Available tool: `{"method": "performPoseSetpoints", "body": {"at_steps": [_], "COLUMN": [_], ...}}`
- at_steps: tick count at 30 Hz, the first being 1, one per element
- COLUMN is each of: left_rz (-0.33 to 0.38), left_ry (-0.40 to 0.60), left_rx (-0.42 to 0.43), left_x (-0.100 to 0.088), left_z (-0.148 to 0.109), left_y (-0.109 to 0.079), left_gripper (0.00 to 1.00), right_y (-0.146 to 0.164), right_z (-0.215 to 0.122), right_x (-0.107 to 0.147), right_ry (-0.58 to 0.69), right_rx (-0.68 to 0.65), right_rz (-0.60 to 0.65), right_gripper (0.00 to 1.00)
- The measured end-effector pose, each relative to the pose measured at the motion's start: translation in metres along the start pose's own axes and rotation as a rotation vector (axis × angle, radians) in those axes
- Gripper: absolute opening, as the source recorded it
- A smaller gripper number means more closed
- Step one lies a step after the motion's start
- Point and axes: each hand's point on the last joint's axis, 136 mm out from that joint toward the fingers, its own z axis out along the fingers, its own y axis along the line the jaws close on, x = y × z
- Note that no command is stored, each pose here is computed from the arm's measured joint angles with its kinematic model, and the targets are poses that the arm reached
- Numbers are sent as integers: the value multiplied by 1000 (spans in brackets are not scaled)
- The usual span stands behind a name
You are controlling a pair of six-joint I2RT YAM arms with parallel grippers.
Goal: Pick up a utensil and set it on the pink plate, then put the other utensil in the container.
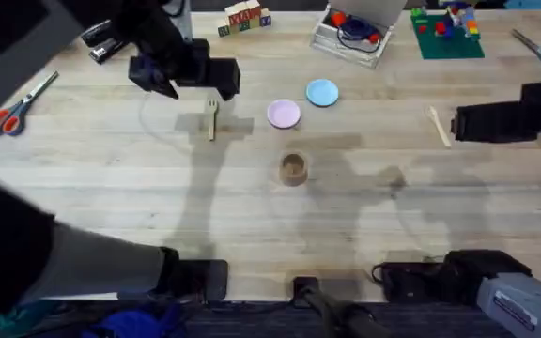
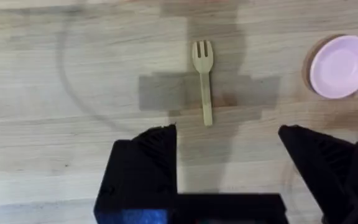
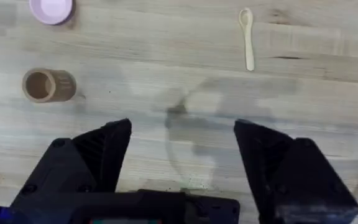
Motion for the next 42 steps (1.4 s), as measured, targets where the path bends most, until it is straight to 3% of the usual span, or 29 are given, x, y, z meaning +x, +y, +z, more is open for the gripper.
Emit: {"method": "performPoseSetpoints", "body": {"at_steps": [6,12,30,38,42], "left_rz": [-32,-40,-83,-112,-116], "left_ry": [101,121,78,83,64], "left_rx": [-10,-19,-41,-43,-40], "left_x": [6,3,-8,3,-2], "left_z": [36,56,61,78,79], "left_y": [2,3,7,8,8], "left_gripper": [995,995,995,996,995], "right_y": [0,0,0,0,0], "right_z": [0,0,0,0,0], "right_x": [0,0,1,1,1], "right_ry": [0,0,5,5,5], "right_rx": [0,0,0,0,0], "right_rz": [0,0,0,0,0], "right_gripper": [996,996,995,995,996]}}
